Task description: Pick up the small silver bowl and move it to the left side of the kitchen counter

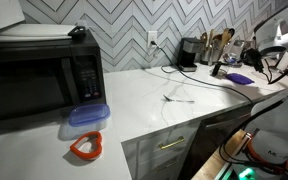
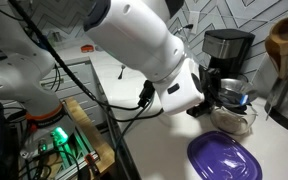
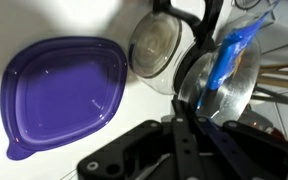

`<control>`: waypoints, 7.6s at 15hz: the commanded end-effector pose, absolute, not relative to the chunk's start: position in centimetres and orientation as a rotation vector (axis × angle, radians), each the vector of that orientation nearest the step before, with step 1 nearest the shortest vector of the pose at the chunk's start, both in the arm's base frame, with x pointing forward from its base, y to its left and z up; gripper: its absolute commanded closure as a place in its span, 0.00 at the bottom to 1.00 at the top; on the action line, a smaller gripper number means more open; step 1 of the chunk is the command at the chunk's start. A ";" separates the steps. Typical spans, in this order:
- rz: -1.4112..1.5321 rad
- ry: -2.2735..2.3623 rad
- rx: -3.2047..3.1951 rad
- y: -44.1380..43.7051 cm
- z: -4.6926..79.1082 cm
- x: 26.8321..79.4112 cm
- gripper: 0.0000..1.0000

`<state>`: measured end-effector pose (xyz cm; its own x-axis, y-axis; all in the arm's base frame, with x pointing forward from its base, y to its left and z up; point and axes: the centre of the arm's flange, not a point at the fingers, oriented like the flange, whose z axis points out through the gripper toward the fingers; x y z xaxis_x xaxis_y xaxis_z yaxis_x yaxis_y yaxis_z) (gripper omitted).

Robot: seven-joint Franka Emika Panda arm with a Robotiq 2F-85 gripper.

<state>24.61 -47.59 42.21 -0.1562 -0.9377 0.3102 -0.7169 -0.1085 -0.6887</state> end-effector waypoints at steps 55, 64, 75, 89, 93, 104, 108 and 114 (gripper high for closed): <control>-0.356 0.127 -2.399 -4.8 36.0 43.2 0.99; -0.300 0.094 -2.433 -0.7 33.8 46.6 0.99; -0.362 0.161 -2.435 0.2 33.8 50.7 0.99; -0.320 0.201 -2.427 -1.1 31.7 53.5 0.72; -0.362 0.205 -2.436 -2.1 34.4 53.4 0.53; -0.196 0.274 -2.613 -2.6 47.3 45.0 0.00; -0.188 0.406 -2.763 -4.7 50.9 39.9 0.01; -0.193 0.606 -2.916 -10.3 54.0 32.4 0.00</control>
<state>37.16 -8.08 53.15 0.9320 -0.3519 0.0866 -0.3220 -0.9137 -0.2481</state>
